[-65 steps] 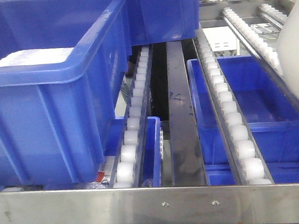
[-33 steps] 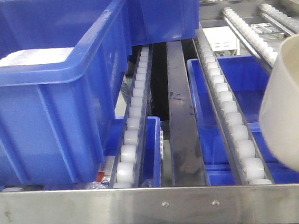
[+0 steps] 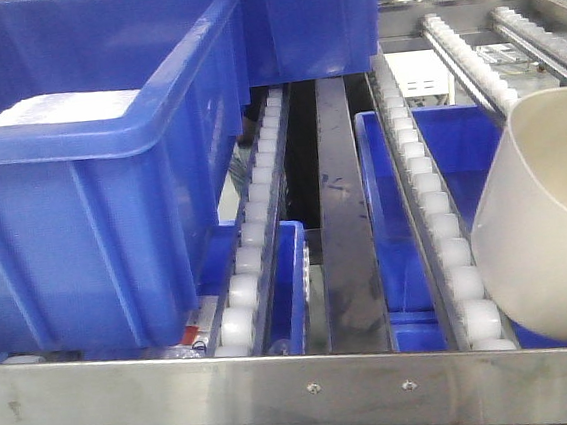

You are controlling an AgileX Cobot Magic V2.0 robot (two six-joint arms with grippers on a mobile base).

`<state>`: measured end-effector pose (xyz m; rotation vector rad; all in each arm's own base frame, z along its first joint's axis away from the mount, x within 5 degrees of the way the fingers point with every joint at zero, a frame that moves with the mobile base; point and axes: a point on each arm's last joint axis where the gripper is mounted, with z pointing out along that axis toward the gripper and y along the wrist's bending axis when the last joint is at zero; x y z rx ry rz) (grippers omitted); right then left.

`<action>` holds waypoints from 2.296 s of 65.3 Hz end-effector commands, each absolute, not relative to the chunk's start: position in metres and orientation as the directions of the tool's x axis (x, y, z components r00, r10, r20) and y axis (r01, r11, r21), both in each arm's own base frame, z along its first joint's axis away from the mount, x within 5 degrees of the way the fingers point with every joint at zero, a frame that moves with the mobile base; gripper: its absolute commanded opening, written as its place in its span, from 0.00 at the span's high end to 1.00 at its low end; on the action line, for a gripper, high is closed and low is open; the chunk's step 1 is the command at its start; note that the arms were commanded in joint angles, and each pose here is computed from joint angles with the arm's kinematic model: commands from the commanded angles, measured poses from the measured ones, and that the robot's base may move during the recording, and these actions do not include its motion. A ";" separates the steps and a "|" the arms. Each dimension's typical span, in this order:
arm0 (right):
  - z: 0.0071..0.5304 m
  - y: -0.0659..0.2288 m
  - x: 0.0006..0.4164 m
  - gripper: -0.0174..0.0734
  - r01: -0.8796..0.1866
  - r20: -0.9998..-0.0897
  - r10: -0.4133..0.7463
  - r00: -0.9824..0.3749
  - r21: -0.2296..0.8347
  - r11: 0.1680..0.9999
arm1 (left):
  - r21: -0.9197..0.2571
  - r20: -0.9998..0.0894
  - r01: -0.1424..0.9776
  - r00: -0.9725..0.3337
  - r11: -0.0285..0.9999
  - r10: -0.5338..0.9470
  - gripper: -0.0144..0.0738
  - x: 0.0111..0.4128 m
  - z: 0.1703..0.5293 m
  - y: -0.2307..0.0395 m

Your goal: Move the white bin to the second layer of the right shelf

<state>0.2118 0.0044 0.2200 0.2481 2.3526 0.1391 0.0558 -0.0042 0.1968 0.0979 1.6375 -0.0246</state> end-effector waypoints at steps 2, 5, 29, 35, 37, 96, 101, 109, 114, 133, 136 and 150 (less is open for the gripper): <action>0.239 0.003 0.221 0.72 0.116 -0.777 0.212 -0.592 0.179 0.977 | 0.032 -0.999 0.080 -0.002 0.996 0.033 0.74 0.056 0.193 -0.005; 0.239 0.003 0.221 0.72 0.114 -0.777 0.208 -0.594 0.174 0.978 | 0.032 -0.999 0.080 -0.002 0.996 0.033 0.74 0.056 0.193 -0.005; 0.238 0.002 0.221 0.72 0.079 -0.782 0.134 -0.608 0.109 0.991 | 0.032 -0.999 0.080 -0.002 0.996 0.033 0.74 0.056 0.193 -0.005; 0.238 0.002 0.220 0.72 0.080 -0.776 0.134 -0.616 0.108 0.991 | 0.032 -0.999 0.080 -0.002 0.996 0.033 0.74 0.056 0.193 -0.005; 0.238 0.002 0.220 0.72 0.080 -0.776 0.134 -0.617 0.108 0.991 | 0.032 -0.999 0.080 -0.002 0.996 0.033 0.74 0.056 0.193 -0.005; 0.248 0.003 0.208 0.47 0.102 -0.775 0.185 -0.604 0.155 0.983 | 0.032 -0.999 0.080 -0.002 0.996 0.033 0.74 0.056 0.193 -0.005; 0.255 0.003 0.203 0.47 0.097 -0.791 0.185 -0.583 0.158 0.983 | 0.032 -0.999 0.080 -0.002 0.996 0.033 0.74 0.056 0.193 -0.005; 0.268 0.003 0.190 0.47 0.089 -0.816 0.184 -0.548 0.163 0.983 | 0.032 -0.999 0.080 -0.002 0.996 0.033 0.74 0.056 0.193 -0.005; 0.274 0.003 0.181 0.47 0.086 -0.821 0.184 -0.540 0.164 0.983 | 0.032 -0.999 0.080 -0.002 0.996 0.033 0.74 0.056 0.193 -0.005; 0.290 0.003 0.140 0.66 0.080 -0.815 0.180 -0.551 0.163 0.983 | 0.032 -0.999 0.080 -0.002 0.996 0.033 0.74 0.056 0.193 -0.005; 0.291 0.003 0.134 0.71 0.075 -0.815 0.172 -0.554 0.157 0.985 | 0.032 -0.999 0.080 -0.002 0.996 0.033 0.74 0.056 0.193 -0.005; 0.297 0.003 0.103 0.75 0.066 -0.834 0.170 -0.526 0.160 0.985 | 0.032 -0.999 0.080 -0.002 0.996 0.033 0.74 0.056 0.193 -0.005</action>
